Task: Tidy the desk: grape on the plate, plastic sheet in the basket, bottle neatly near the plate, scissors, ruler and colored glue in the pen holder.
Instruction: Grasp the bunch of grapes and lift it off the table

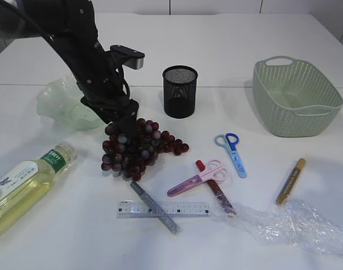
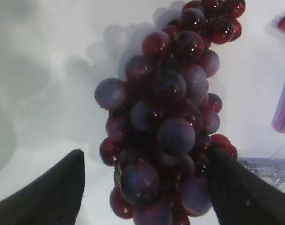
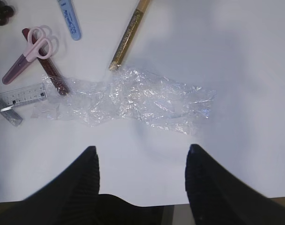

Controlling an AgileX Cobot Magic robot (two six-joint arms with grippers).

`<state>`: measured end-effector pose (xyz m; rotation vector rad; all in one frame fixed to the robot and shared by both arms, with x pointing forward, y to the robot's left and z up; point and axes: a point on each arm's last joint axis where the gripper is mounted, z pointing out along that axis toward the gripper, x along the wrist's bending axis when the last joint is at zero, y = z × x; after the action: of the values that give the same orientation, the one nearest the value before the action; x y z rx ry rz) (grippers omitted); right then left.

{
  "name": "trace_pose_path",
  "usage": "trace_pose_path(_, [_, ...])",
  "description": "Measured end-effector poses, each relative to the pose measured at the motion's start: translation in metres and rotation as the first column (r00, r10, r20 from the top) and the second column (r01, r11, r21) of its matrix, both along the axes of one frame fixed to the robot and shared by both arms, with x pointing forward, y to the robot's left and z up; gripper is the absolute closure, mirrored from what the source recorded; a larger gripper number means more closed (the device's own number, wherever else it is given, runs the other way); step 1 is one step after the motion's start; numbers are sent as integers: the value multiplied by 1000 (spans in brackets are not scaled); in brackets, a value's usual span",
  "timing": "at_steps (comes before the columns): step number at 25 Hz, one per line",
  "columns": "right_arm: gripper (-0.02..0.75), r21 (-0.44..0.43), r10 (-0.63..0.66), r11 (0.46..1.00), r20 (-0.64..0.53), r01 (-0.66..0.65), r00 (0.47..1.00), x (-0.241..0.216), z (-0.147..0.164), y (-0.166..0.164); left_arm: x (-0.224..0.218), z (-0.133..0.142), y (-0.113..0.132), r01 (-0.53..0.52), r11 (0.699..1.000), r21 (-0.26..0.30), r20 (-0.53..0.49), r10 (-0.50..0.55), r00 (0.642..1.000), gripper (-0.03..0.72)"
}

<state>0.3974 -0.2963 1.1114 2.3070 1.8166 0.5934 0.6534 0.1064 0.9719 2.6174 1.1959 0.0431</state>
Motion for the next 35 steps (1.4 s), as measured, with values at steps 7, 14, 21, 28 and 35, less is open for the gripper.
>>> trace_pose_path(7, [297,0,0,1000,0,0,1000,0,0,0,3,-22,-3,-10,1000,-5,-40,9,999,96])
trace_pose_path(14, [296,0,1,1000,0,-1,1000,0,0,0,7,-43,-5,-16,1000,0,-67,16,998,103])
trace_pose_path(21, [297,0,1,1000,0,-1,1000,0,0,0,8,-54,-6,-20,1000,3,-85,20,996,224])
trace_pose_path(28, [296,0,1,1000,0,-1,1000,0,0,0,9,-53,-8,-69,998,-16,-86,67,994,534])
trace_pose_path(35, [297,0,2,1000,0,-2,1000,0,0,0,9,-52,-8,-73,997,-16,-87,71,994,554])
